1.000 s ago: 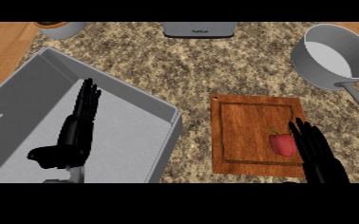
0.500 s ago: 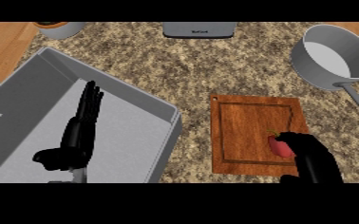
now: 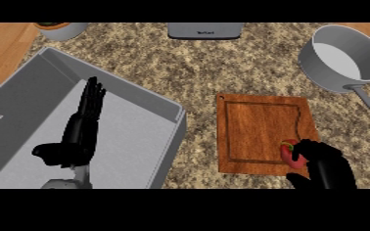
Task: Pick the bell pepper from the cutting board and place it in the pot
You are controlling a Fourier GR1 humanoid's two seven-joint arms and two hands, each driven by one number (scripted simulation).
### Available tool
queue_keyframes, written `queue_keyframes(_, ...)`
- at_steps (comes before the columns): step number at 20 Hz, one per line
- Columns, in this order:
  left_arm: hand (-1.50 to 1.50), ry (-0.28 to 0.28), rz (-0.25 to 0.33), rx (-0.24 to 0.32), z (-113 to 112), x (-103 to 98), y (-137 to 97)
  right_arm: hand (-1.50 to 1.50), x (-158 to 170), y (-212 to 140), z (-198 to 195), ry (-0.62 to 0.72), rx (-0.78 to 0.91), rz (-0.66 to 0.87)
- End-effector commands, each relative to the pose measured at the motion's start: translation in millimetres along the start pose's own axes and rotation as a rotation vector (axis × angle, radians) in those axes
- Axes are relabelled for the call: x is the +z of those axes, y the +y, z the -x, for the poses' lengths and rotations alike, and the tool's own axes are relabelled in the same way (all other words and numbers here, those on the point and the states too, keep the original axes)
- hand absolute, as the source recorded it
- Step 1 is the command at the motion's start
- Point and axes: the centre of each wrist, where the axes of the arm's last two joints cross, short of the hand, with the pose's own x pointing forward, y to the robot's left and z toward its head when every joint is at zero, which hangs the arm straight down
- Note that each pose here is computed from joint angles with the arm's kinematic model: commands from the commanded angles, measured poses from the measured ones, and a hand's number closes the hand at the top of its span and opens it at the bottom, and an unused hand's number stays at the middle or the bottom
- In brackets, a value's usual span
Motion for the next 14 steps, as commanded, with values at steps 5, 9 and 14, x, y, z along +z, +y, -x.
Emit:
queue_keyframes(5,0.0,-0.023,0.049,0.013,-9.9,-6.4,-4.4,1.5,-79.0,17.5,-35.2,0.093,-0.06,-0.231)
queue_keyframes(9,0.0,-0.013,0.054,0.016,5.2,-5.2,-12.4,1.5,-139.4,11.7,-83.6,0.116,-0.083,-0.362)
queue_keyframes(14,0.0,-0.009,0.018,-0.001,14.7,0.0,6.7,1.5,-182.4,-12.4,-116.6,0.101,-0.154,-0.158)
